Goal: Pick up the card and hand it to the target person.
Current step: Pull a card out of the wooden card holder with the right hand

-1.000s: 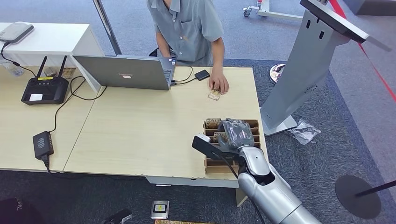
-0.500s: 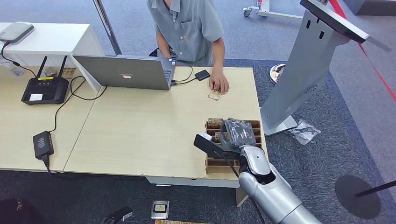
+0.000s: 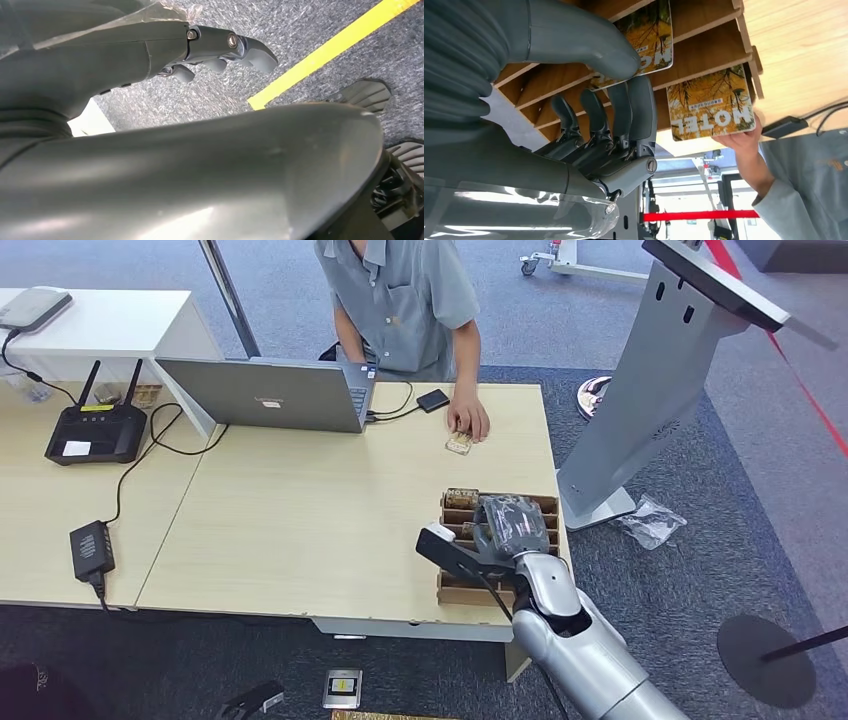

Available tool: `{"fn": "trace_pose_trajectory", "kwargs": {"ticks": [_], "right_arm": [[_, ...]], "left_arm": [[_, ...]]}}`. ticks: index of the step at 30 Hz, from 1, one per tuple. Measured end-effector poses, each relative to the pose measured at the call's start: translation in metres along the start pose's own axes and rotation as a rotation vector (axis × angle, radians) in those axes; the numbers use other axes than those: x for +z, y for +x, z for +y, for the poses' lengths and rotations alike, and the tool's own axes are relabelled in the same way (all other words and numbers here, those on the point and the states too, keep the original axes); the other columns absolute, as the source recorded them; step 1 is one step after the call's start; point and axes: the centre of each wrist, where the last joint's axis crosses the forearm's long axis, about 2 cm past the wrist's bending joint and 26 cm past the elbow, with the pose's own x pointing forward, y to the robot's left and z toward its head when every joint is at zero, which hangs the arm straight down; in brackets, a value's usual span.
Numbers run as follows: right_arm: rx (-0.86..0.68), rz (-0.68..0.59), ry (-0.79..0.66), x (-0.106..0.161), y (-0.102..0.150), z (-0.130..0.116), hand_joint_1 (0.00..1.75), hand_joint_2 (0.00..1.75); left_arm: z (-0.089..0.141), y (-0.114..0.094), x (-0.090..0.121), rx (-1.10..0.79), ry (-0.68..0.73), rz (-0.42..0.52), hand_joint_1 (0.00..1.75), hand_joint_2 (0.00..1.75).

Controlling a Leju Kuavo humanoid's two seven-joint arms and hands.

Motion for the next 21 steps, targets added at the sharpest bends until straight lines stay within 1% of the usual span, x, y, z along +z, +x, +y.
{"fn": "trace_pose_trajectory", "kwargs": {"ticks": [2,7,14,21], "right_arm": [[-0.004,-0.017,-0.02,0.001,0.002,-0.003,1.64,1.75],[-0.015,-0.074,-0.093,0.003,0.01,-0.017,1.73,1.75],[-0.033,-0.166,-0.201,0.006,0.021,-0.037,1.75,1.75],[-0.051,-0.284,-0.349,0.011,0.03,-0.058,1.75,1.75]], "left_arm": [[0.0,-0.001,0.0,0.004,0.001,-0.004,0.0,0.0],[-0.001,-0.004,-0.001,0.013,0.002,-0.013,0.0,0.0],[-0.004,-0.014,-0.003,0.027,0.003,-0.015,0.0,0.0],[-0.008,-0.024,-0.006,0.029,-0.002,-0.01,0.0,0.0]]}}
